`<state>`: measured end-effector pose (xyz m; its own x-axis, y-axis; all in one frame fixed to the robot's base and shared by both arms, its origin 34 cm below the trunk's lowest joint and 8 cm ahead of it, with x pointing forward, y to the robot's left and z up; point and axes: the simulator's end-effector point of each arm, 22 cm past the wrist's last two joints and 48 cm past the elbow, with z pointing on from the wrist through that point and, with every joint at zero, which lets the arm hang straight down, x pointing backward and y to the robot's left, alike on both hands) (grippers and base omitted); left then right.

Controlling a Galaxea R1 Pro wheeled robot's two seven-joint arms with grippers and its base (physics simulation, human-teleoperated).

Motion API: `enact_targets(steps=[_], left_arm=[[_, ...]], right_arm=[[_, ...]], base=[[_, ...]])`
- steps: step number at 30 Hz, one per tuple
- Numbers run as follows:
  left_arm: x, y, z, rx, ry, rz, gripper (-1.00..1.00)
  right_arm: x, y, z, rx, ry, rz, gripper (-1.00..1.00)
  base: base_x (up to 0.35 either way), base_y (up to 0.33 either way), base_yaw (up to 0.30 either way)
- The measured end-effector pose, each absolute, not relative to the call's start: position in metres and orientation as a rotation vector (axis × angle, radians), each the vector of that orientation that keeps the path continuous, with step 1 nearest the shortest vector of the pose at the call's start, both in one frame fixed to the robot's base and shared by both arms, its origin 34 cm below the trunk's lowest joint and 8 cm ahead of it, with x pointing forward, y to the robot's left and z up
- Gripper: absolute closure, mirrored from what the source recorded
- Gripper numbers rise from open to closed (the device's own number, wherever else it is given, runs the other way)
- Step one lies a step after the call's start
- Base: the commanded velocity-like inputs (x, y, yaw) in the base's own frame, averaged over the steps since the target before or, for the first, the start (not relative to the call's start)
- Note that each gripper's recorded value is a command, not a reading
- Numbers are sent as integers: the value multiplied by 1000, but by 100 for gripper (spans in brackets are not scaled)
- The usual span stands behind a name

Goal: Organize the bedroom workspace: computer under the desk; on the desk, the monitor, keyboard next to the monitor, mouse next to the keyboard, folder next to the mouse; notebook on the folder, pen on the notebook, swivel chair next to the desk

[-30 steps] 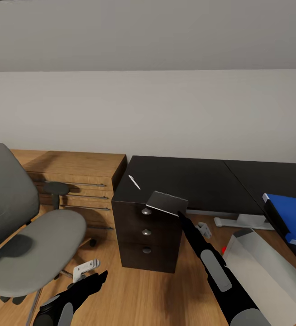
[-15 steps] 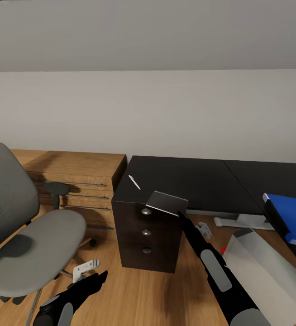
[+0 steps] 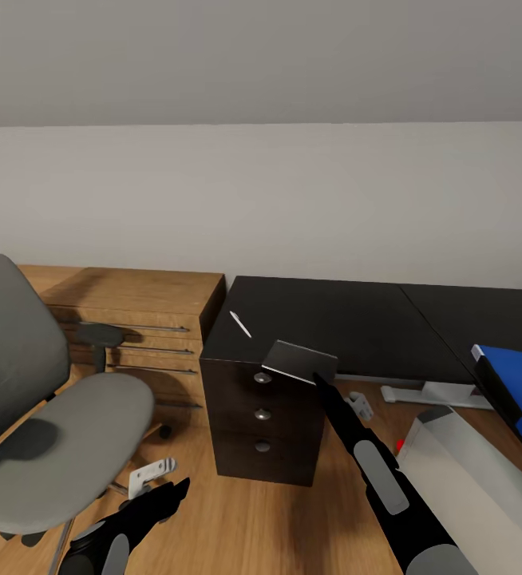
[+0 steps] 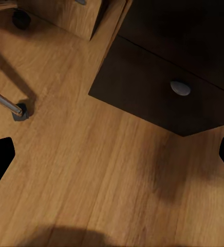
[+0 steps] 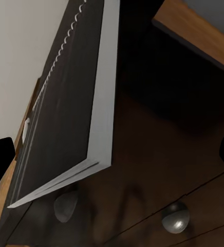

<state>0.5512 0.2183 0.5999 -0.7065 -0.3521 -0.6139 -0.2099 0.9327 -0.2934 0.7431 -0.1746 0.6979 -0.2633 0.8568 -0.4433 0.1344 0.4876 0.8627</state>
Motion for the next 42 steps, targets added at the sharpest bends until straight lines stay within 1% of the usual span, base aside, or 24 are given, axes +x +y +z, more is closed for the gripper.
enact_targets(steps=[8,22,23,42], left_arm=[[551,218,600,-396,2378,-262,-100],[548,218,594,-397,2391,-261,-100],[548,218,594,-397,2391,-261,-100],[546,217,591,-399,2403,-260,-100]], right_arm=[[743,-174,698,850,1712,884,-100],[743,-174,698,849,1711,884,-100],[743,-174,698,850,1711,884,100],[744,-174,703,844,1704,884,100]], base=[[83,87,0],[5,5,0],[0,0,0],[0,0,0]])
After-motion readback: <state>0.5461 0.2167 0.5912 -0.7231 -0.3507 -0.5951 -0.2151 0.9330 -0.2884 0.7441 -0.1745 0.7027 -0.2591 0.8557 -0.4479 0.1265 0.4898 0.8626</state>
